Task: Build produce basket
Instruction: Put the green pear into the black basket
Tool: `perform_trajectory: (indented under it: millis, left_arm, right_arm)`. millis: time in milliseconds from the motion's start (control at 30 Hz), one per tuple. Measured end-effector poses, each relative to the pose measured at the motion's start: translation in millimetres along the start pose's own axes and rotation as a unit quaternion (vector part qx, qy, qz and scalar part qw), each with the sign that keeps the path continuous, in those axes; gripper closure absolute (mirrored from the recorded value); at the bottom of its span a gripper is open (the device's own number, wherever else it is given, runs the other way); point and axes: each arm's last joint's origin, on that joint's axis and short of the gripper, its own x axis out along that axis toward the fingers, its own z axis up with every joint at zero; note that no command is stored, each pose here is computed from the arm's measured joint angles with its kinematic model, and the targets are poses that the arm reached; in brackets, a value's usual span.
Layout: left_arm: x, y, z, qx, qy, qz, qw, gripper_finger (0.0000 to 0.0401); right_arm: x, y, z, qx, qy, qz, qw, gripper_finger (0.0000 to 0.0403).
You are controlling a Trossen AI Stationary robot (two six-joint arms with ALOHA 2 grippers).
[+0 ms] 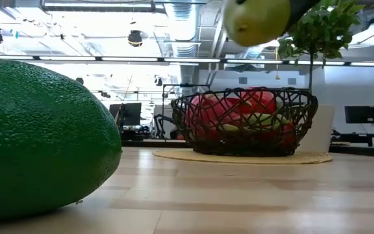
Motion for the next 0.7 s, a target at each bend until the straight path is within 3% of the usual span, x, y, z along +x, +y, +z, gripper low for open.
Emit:
perform_trajectory:
  millis: [133, 300, 500, 700]
  left_arm:
    - [0.0, 0.2, 0.4, -0.005, -0.006, 0.003, 1.0, 0.0077]
    - [0.0, 0.2, 0.4, -0.006, -0.006, 0.003, 1.0, 0.0077]
    - [0.0, 0.3, 0.4, -0.018, -0.008, 0.005, 1.0, 0.0077]
    - [0.0, 0.6, 0.4, -0.03, -0.009, 0.007, 0.999, 0.0077]
  right_arm:
    - [-33.8, -39.6, 43.5, 0.008, -0.026, -0.051, 0.998, 0.0053]
    - [-54.0, -83.4, 90.1, 0.02, -0.043, -0.108, 0.993, 0.0043]
    - [-48.1, -112.7, 123.6, -0.041, -0.012, -0.174, 0.984, 0.0043]
    - [-19.7, -133.0, 131.4, -0.101, 0.055, -0.225, 0.967, 0.0042]
